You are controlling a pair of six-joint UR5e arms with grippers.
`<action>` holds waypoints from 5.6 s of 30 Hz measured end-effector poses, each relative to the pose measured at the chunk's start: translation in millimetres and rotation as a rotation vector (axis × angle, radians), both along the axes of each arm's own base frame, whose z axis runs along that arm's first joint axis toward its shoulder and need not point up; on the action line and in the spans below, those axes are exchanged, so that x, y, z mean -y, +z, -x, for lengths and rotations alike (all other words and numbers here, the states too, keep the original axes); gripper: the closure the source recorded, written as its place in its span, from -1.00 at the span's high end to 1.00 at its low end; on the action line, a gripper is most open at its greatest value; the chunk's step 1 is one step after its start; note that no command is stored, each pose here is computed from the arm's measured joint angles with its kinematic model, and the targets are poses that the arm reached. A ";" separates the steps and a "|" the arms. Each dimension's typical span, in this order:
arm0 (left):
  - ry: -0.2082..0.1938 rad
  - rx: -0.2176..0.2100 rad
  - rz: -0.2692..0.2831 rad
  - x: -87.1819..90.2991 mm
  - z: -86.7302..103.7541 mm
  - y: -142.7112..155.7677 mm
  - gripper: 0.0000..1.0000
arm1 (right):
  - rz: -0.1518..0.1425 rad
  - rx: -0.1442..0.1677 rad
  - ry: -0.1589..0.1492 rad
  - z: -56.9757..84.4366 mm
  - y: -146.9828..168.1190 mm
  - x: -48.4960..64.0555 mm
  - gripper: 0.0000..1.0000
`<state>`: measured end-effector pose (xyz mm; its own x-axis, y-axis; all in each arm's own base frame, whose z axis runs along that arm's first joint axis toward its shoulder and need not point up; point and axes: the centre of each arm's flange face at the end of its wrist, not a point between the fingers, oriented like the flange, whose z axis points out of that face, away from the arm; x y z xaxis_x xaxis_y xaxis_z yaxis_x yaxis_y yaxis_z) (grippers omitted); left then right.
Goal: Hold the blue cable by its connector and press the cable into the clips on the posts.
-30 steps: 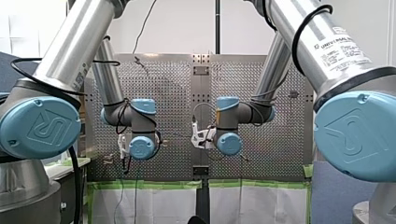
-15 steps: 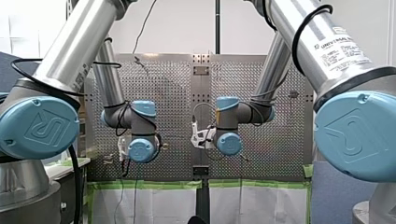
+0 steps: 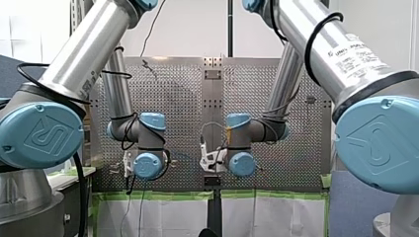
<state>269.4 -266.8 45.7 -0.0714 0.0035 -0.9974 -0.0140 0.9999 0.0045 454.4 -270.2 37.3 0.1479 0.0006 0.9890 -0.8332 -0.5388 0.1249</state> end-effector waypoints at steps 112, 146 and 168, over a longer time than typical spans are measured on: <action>0.293 0.388 0.420 -89.0 -111.0 326.5 -1.00 | 0.081 0.418 0.224 -101.0 310.3 77.9 -1.00; 0.277 0.476 0.433 -146.5 -159.0 391.9 -1.00 | 0.111 0.442 0.269 -122.1 342.7 90.1 -1.00; 0.229 0.484 0.443 -162.6 -194.6 382.5 -1.00 | 0.109 0.434 0.239 -117.3 335.2 106.7 -1.00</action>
<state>464.0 -104.2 428.2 0.4313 -0.3734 -0.8213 -0.1226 0.8776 -0.4634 571.8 -376.9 372.5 -0.2934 0.0912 0.9516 -0.6757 -0.7240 -0.1389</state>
